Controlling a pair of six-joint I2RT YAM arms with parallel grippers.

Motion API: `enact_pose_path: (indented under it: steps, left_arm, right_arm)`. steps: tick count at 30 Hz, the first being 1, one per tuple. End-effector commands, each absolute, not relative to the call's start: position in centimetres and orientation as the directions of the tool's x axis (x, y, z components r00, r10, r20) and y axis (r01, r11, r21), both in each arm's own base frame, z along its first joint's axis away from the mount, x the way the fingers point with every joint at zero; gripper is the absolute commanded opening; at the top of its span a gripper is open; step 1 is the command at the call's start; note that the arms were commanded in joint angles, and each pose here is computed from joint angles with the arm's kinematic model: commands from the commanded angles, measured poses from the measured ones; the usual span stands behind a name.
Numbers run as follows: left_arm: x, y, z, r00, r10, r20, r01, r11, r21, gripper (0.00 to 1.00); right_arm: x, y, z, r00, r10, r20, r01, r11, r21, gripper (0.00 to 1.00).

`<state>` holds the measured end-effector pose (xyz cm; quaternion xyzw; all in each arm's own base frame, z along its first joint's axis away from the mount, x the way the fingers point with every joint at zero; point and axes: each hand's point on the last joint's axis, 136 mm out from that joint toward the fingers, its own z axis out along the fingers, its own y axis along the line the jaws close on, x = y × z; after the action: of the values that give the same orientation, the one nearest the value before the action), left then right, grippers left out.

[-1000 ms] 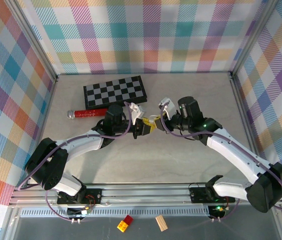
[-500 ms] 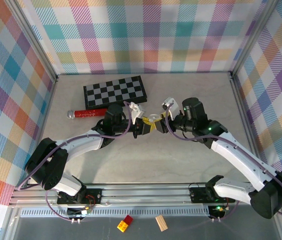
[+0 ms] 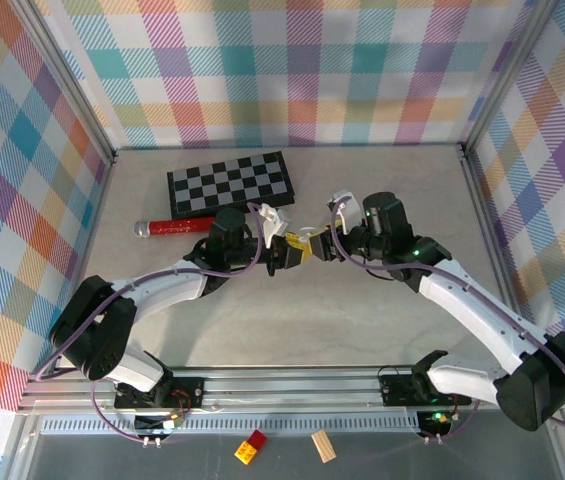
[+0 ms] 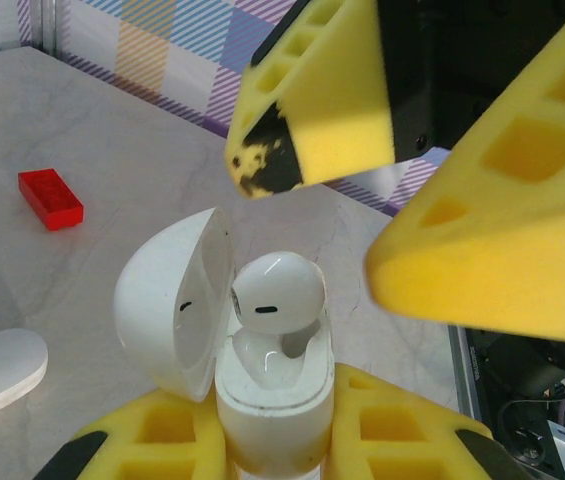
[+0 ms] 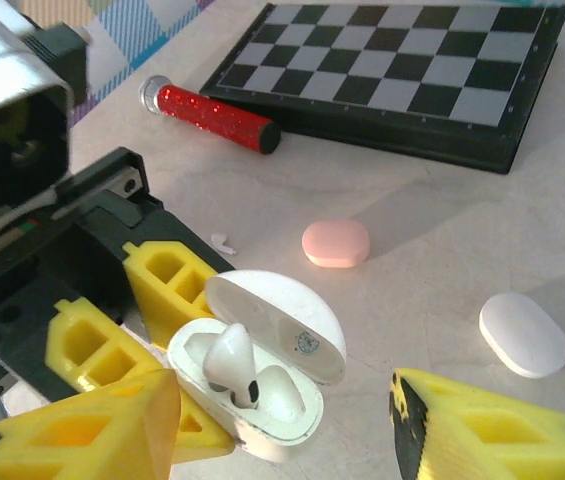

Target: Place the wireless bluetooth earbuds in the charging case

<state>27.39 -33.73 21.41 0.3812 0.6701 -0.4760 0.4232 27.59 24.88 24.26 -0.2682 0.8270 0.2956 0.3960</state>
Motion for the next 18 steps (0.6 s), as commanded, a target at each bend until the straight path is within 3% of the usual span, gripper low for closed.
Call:
enact_pose_path:
  steps: [1,18]
  left_arm:
    - [27.1,-33.3,23.3,-0.282,0.08,-0.956,0.937,0.238,-0.257,0.19]
    - [27.1,-33.4,23.3,-0.271,0.081,-0.959,0.94,0.237,-0.246,0.19]
  right_arm:
    - [28.3,25.1,26.0,-0.54,-0.167,-0.825,-0.664,0.687,0.296,0.57]
    - [29.7,24.7,24.6,-0.591,-0.164,-0.79,-0.601,0.742,0.296,0.57]
